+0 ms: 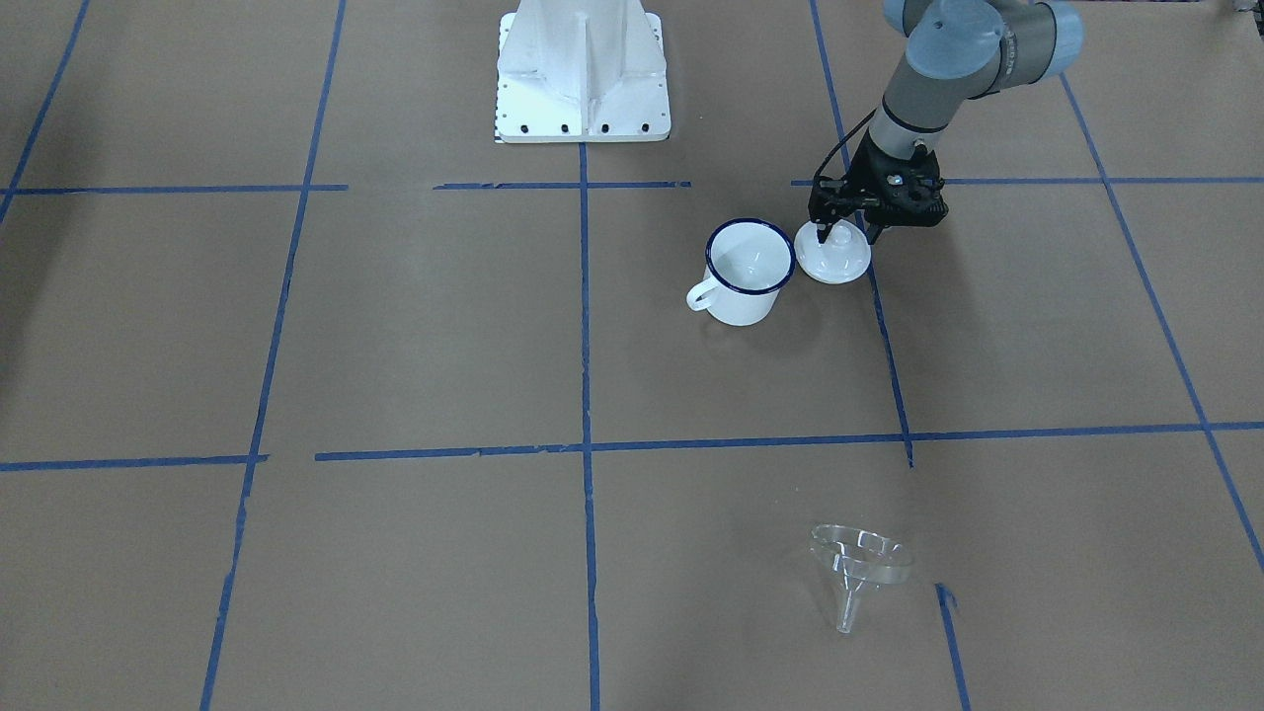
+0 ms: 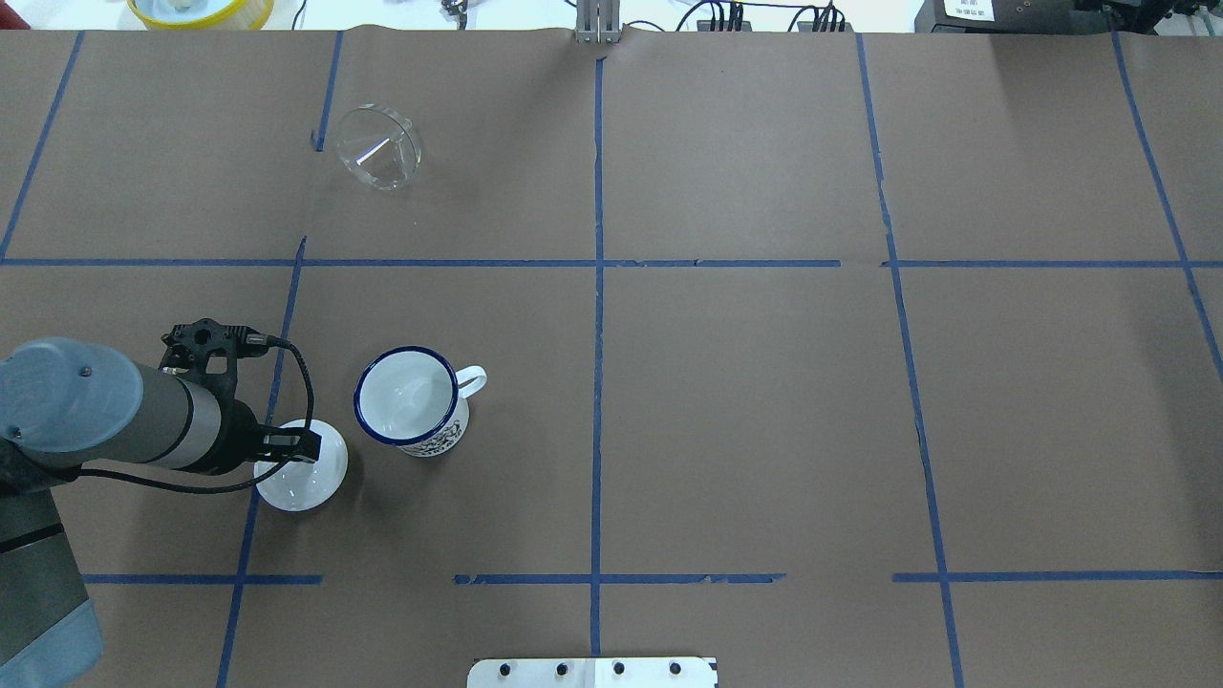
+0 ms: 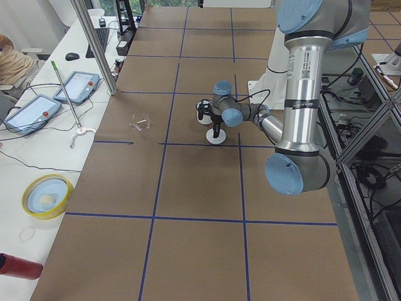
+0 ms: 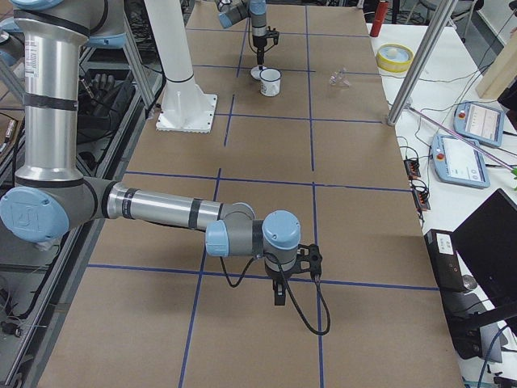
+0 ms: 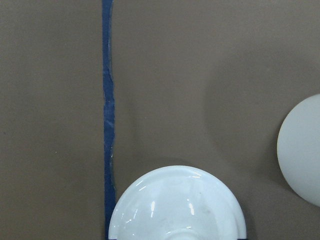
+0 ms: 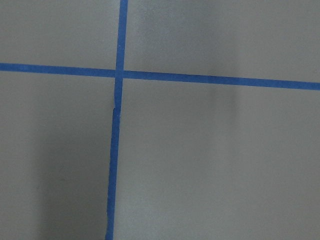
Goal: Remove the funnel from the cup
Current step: 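Grasp the white lid with the left gripper and lift it, then carry the lid over the top of the white mug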
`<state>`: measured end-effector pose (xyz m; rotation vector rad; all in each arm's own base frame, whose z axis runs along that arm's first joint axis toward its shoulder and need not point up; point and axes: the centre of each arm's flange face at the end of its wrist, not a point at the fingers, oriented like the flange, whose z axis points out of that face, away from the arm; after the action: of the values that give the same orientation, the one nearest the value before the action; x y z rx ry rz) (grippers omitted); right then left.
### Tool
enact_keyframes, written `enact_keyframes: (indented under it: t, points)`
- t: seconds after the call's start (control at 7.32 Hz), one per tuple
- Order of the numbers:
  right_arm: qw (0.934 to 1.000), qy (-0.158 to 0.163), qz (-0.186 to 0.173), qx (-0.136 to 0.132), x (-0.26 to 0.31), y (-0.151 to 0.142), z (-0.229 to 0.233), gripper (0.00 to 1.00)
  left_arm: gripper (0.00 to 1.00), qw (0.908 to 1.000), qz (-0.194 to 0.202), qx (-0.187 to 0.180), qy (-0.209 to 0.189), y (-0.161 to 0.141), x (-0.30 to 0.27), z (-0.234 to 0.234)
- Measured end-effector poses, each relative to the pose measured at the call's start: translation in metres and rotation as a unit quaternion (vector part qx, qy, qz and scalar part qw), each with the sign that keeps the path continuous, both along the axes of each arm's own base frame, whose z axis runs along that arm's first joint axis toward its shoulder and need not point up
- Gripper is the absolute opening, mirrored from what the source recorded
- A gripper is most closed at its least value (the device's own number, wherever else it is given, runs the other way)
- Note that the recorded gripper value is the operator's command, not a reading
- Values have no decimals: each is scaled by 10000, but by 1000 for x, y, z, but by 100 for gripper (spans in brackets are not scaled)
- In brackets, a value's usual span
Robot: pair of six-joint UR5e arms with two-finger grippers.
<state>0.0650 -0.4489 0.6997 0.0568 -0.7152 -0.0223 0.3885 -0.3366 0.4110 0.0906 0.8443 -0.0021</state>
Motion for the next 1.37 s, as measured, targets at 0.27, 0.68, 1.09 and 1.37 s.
enact_keyframes:
  t: [0.27, 0.68, 1.09, 1.37]
  points:
    - [10000, 0, 0, 0, 0, 0, 0, 100, 0, 10000, 3, 5, 16, 0, 0, -1]
    - [10000, 0, 0, 0, 0, 0, 0, 100, 0, 10000, -21, 28, 53, -2, -4, -6]
    - [10000, 0, 0, 0, 0, 0, 0, 100, 0, 9996, -267, 123, 38, -18, -43, -35]
    - [10000, 0, 0, 2, 0, 0, 0, 100, 0, 9987, -470, 182, 1, -30, -74, -79]
